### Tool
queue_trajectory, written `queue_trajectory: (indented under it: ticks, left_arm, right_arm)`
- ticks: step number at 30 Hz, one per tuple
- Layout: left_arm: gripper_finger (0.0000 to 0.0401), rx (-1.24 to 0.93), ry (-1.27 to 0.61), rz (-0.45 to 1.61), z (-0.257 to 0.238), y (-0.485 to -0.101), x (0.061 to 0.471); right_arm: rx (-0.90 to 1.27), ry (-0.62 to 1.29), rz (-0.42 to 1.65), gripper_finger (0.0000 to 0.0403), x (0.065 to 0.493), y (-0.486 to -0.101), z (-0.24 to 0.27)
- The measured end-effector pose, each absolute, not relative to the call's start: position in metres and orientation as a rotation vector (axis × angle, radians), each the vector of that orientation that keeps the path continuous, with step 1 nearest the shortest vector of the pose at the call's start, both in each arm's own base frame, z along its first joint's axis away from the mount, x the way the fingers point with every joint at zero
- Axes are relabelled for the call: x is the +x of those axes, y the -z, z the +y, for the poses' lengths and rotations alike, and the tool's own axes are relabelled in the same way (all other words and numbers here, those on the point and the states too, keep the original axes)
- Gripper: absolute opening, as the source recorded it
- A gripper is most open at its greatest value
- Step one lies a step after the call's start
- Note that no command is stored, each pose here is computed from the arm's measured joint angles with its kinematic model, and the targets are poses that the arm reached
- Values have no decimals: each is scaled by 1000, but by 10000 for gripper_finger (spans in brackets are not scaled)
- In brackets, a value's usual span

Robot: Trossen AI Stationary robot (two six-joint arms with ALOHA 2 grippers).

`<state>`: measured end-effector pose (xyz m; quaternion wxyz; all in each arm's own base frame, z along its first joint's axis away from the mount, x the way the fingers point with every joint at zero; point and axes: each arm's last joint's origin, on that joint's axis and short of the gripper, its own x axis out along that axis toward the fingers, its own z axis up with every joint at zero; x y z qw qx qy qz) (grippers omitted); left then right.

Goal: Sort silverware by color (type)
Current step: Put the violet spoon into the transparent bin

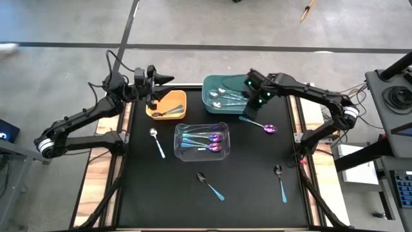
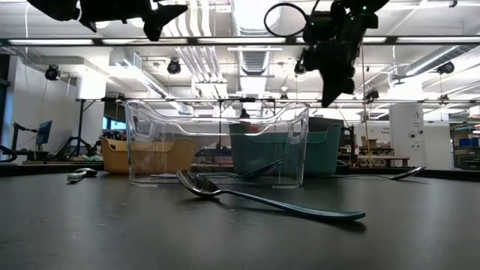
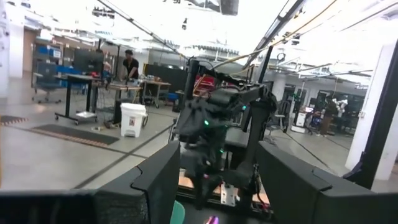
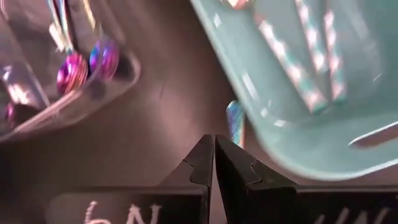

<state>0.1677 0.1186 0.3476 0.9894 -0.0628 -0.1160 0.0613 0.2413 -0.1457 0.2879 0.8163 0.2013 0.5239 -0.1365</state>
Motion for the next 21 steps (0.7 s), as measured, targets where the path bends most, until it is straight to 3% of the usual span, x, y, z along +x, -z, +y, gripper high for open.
queue_trajectory:
  ticks: [14, 21]
  left_arm:
    - [194, -115, -137, -161, 120, -340, 169]
    - [194, -86, -139, -157, 120, -340, 169]
  right_arm:
    - [589, 301, 1361, 9, 235, -229, -102]
    - [501, 397, 1482, 9, 218, -199, -99]
